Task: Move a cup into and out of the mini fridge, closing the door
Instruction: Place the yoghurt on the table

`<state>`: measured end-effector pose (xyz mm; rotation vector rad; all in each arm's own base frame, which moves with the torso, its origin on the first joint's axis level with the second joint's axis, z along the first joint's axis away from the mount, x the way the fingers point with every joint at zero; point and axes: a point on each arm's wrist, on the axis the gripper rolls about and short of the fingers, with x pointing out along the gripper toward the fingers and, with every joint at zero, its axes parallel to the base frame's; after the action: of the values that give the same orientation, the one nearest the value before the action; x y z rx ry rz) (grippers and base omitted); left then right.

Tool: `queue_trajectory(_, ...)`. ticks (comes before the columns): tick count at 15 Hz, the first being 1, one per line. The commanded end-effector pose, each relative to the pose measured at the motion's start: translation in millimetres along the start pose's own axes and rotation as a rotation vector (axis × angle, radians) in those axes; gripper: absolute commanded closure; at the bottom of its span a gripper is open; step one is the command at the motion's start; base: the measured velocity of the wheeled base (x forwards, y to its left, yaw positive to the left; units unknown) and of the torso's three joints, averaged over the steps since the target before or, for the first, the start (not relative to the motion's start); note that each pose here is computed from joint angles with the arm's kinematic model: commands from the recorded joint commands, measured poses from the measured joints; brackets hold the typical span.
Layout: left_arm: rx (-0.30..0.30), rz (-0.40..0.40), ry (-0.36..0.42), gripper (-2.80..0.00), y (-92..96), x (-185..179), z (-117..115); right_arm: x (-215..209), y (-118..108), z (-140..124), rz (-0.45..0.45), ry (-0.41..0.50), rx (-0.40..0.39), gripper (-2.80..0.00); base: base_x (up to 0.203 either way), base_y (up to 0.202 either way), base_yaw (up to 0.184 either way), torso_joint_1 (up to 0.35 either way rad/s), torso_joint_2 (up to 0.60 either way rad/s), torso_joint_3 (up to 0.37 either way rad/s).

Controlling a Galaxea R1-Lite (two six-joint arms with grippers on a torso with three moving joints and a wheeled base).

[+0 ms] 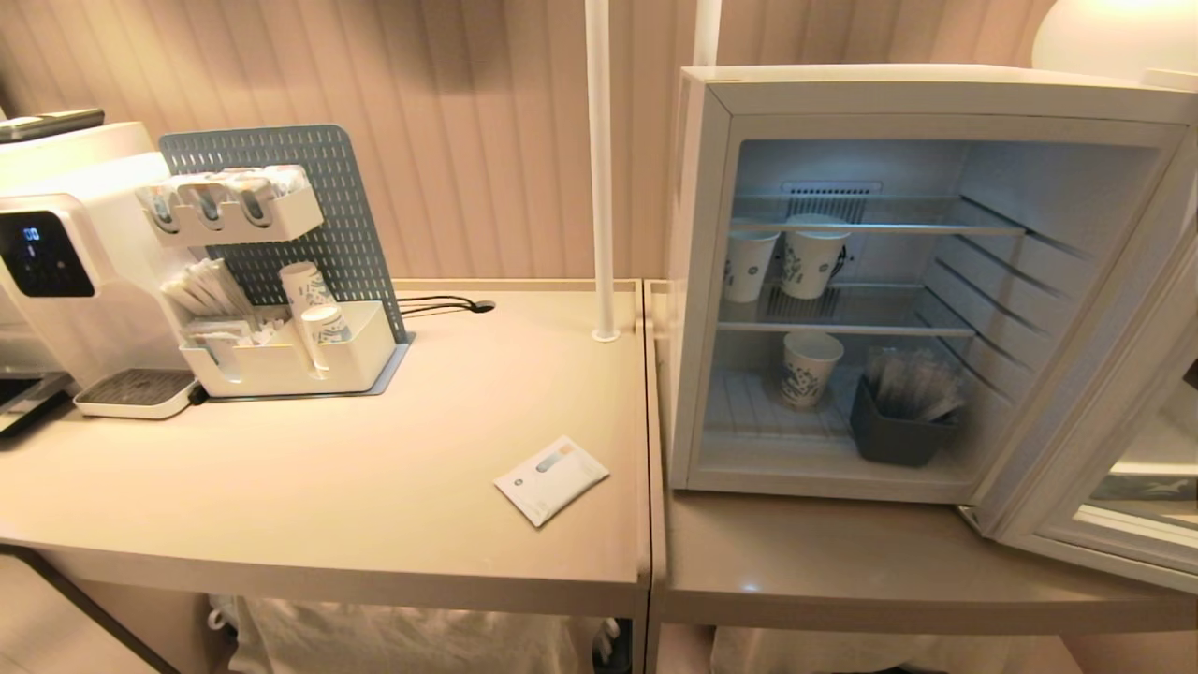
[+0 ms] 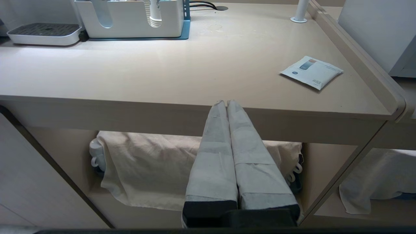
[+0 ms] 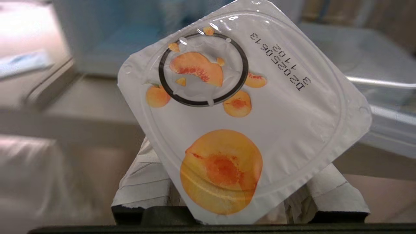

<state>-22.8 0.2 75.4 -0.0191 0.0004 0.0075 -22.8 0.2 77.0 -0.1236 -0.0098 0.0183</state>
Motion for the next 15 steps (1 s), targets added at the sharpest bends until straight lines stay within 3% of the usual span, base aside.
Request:
queue_trajectory(1,-0.001,0.000,0.003,0.00,0.0,0.2,-0.3,-0.7,0.1,0.8,0.010,-0.003,-0.001,0.00,0.000,0.000,0.000,0.000,0.00,0.000)
queue_trajectory(15,0.001,0.001,0.003,0.00,0.0,0.2,-0.3,-0.4,0.4,-2.0,0.008,0.017,0.018,0.00,0.000,0.000,0.000,0.000,0.00,0.000)
